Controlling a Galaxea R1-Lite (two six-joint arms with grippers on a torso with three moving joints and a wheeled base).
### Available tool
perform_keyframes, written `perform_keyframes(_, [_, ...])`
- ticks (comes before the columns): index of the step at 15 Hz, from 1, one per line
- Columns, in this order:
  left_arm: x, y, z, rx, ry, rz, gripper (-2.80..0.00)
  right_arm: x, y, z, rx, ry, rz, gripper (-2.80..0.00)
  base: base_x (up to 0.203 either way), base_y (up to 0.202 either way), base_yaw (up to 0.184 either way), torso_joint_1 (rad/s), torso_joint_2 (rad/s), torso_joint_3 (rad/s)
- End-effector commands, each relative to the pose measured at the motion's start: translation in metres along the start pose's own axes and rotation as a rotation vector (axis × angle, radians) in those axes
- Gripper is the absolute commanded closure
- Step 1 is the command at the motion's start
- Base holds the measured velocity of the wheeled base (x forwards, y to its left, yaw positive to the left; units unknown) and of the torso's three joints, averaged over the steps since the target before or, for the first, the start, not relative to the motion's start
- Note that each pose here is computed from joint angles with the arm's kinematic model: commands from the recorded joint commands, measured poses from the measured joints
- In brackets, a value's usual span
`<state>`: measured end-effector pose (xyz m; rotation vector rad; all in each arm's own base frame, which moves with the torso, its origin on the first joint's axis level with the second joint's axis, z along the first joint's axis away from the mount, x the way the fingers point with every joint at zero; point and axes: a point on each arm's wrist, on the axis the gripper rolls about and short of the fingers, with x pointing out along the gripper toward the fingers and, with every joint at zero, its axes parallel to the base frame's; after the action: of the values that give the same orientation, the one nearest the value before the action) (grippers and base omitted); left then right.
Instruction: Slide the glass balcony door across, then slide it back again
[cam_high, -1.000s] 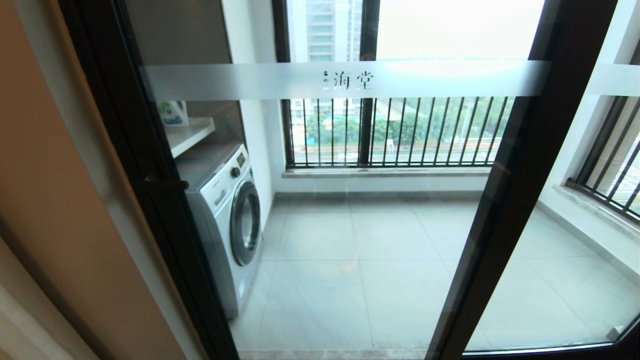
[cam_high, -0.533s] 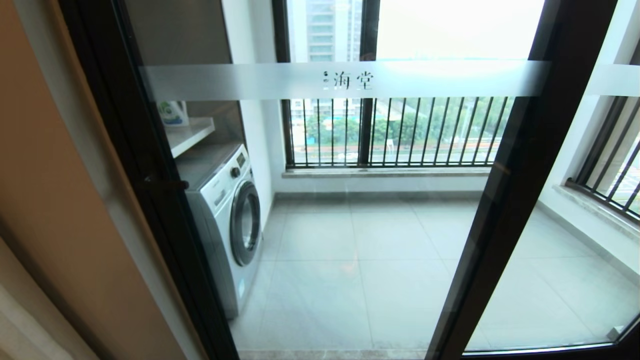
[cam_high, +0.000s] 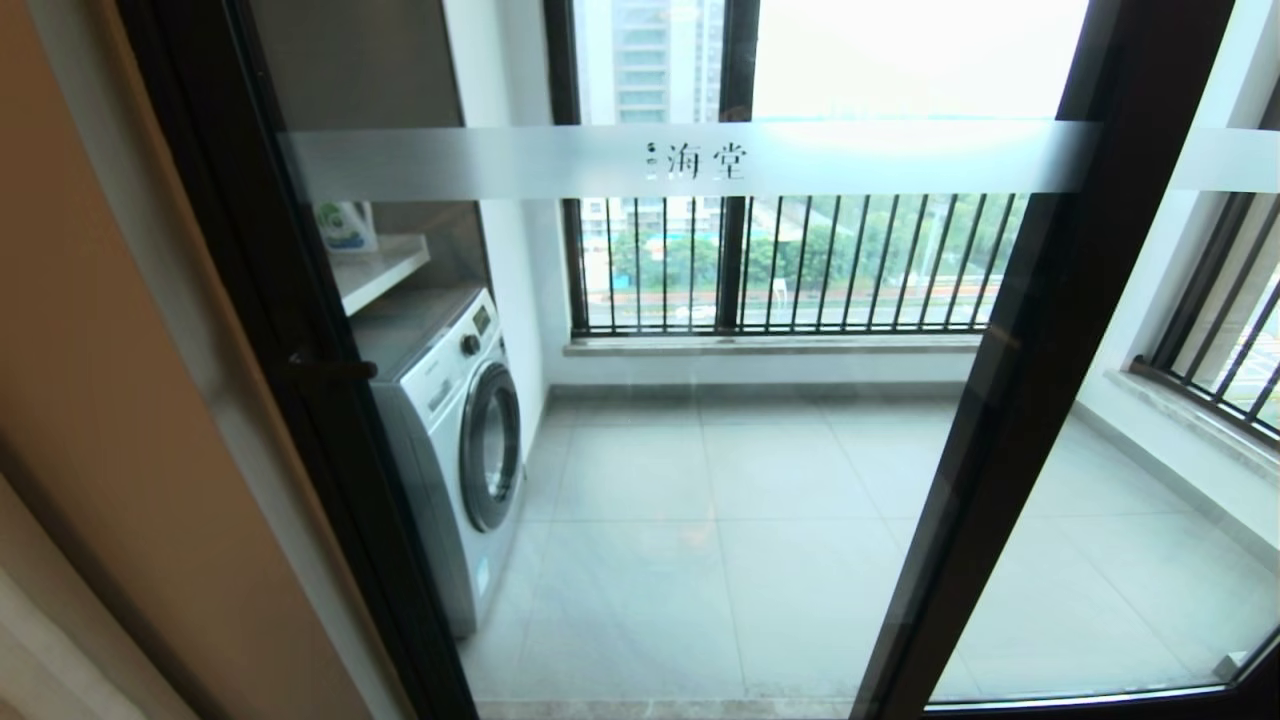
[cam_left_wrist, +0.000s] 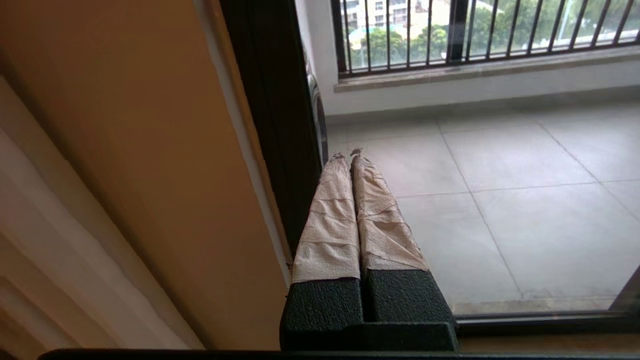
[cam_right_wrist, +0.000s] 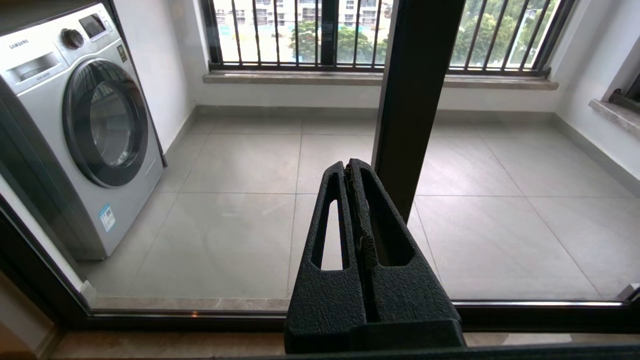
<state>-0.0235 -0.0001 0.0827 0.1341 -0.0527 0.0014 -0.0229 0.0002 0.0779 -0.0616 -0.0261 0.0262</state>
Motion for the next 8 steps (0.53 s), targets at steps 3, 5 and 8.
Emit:
perform_keyframes(3, [0.0004, -0.0015, -0.0076, -0.039, 0.064, -0.030, 0.00, 0.0010, 0.0002, -0.0033, 0.000, 0.012, 0.001, 0.00, 0.000, 0.000, 0.000, 0.000, 0.00, 0.000])
perform_keyframes(5, [0.0005, -0.0014, -0.0074, -0.038, 0.056, -0.026, 0.00, 0.0009, 0.0002, -0.0033, -0.001, 0.013, 0.001, 0.00, 0.000, 0.000, 0.000, 0.000, 0.00, 0.000])
perform_keyframes(8, [0.0005, -0.0013, -0.0074, -0.056, 0.057, -0.021, 0.00, 0.0009, 0.0002, -0.0033, -0.003, 0.013, 0.001, 0.00, 0.000, 0.000, 0.000, 0.000, 0.00, 0.000])
